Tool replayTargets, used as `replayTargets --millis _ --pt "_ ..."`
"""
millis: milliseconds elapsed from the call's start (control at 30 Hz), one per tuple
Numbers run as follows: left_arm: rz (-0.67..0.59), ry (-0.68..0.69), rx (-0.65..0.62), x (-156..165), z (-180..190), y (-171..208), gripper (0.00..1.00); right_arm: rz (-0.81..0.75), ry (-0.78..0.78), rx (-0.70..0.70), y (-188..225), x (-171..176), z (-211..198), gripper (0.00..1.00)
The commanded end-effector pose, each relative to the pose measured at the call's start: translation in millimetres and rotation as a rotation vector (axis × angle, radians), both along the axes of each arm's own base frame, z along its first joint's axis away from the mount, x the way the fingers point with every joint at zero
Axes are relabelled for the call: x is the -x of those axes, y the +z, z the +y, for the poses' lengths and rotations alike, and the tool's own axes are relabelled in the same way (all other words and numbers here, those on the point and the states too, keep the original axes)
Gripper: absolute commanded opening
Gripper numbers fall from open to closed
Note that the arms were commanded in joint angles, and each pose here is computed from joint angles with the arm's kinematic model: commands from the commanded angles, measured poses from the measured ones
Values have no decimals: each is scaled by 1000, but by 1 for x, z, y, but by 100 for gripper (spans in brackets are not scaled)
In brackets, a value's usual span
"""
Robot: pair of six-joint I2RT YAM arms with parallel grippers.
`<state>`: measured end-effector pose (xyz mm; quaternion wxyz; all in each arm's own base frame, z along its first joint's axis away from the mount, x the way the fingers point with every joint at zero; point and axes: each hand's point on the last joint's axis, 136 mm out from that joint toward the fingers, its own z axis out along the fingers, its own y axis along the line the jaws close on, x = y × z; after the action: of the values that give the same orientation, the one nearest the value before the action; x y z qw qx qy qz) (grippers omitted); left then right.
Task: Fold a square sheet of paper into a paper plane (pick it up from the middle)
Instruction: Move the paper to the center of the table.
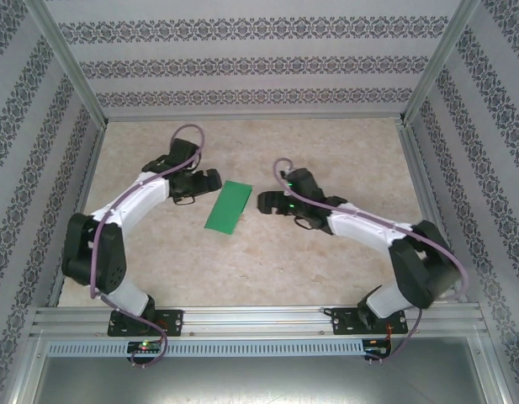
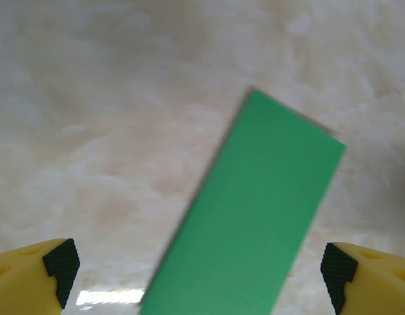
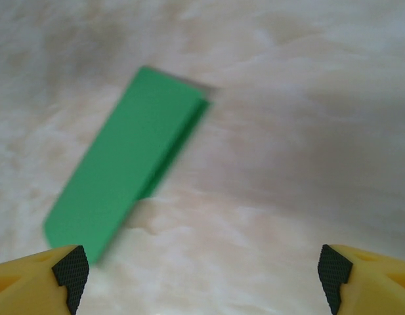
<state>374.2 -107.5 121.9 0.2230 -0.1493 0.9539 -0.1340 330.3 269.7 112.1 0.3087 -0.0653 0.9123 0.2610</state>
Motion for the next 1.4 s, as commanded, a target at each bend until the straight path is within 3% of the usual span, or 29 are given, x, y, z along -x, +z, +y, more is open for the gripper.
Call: replayTargets --millis 0,233,533,1033,1367 --pt "-68 107 47 5 25 19 99 24 56 -25 1 1 50 89" --pt "-87 283 51 38 85 20 100 109 180 -32 -11 3 141 83" --pt "-109 323 38 50 103 27 100 239 224 -26 -40 4 183 81" --pt "-88 302 56 45 100 21 100 354 268 104 -86 10 179 81" --pt "-74 230 101 40 86 18 100 412 389 253 -106 43 119 80"
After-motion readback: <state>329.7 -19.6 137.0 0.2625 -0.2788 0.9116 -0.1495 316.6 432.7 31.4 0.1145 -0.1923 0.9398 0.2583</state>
